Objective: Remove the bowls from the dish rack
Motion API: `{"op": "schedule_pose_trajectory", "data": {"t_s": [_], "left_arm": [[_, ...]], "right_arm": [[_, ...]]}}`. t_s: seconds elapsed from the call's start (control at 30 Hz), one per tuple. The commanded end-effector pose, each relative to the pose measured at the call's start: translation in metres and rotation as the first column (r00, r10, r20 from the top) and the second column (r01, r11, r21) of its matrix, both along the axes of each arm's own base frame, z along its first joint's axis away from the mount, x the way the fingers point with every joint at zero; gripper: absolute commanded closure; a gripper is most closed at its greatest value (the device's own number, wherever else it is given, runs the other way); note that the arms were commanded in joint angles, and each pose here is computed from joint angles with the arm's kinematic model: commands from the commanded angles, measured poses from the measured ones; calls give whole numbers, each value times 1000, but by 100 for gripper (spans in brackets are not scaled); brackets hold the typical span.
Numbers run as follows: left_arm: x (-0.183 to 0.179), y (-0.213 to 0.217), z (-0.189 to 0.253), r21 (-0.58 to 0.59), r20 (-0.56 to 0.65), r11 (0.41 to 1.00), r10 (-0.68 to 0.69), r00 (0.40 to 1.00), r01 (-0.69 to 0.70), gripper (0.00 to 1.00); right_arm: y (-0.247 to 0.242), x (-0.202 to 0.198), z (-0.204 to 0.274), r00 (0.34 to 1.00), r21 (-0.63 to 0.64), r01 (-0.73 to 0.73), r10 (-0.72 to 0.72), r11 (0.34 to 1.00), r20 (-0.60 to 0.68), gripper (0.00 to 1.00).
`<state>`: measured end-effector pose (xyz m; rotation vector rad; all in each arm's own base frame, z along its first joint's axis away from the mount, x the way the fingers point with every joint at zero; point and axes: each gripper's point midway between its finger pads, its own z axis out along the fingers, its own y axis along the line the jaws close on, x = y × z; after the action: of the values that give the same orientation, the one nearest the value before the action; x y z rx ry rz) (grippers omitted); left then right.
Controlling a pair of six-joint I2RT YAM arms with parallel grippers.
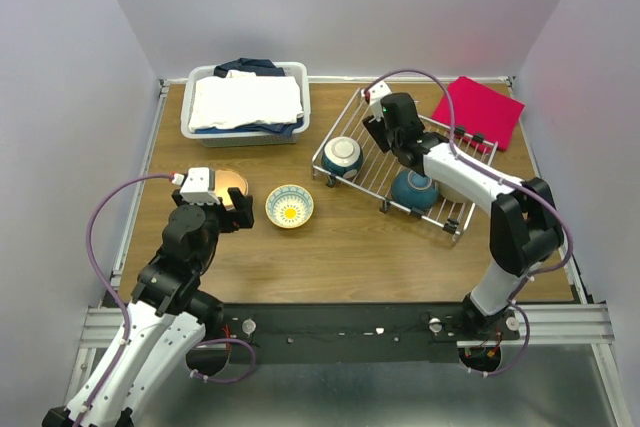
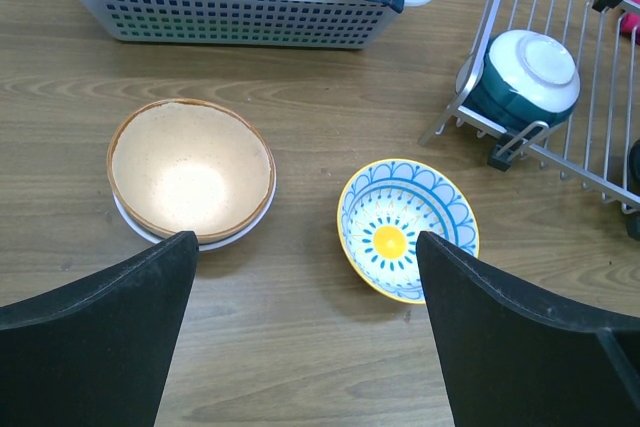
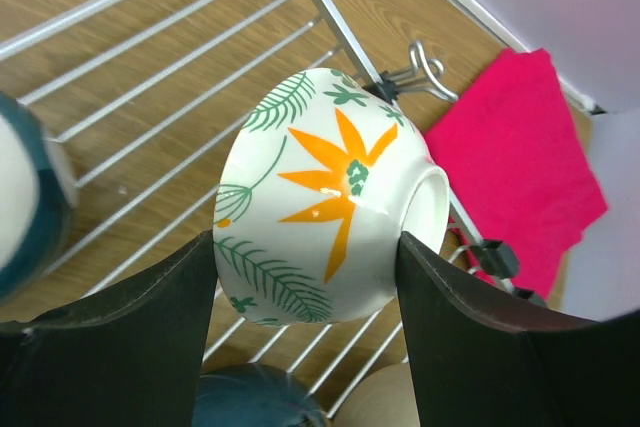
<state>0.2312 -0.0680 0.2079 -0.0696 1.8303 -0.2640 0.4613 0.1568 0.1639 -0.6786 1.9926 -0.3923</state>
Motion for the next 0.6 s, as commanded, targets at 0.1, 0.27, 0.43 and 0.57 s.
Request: {"op": "schedule_pose_trajectory", "data": {"t_s": [0.1, 0.27, 0.43, 0.57], "left_arm": [[3, -8, 1, -16, 14, 999, -35, 999, 35, 1], [8, -20, 4, -73, 23, 995, -69, 997, 71, 1], [15, -45, 14, -185, 40, 973, -134, 990, 139, 1], [24, -62, 21, -246, 49, 951, -179, 983, 186, 1]], "right_arm": [[32, -22, 59, 996, 340, -68, 46, 938, 72, 59], [56, -45, 77, 990, 530, -140, 118, 837, 75, 59], [69, -65, 90, 984, 642, -167, 164, 749, 65, 59], [84, -87, 111, 968, 742, -223, 231, 632, 94, 59]]}}
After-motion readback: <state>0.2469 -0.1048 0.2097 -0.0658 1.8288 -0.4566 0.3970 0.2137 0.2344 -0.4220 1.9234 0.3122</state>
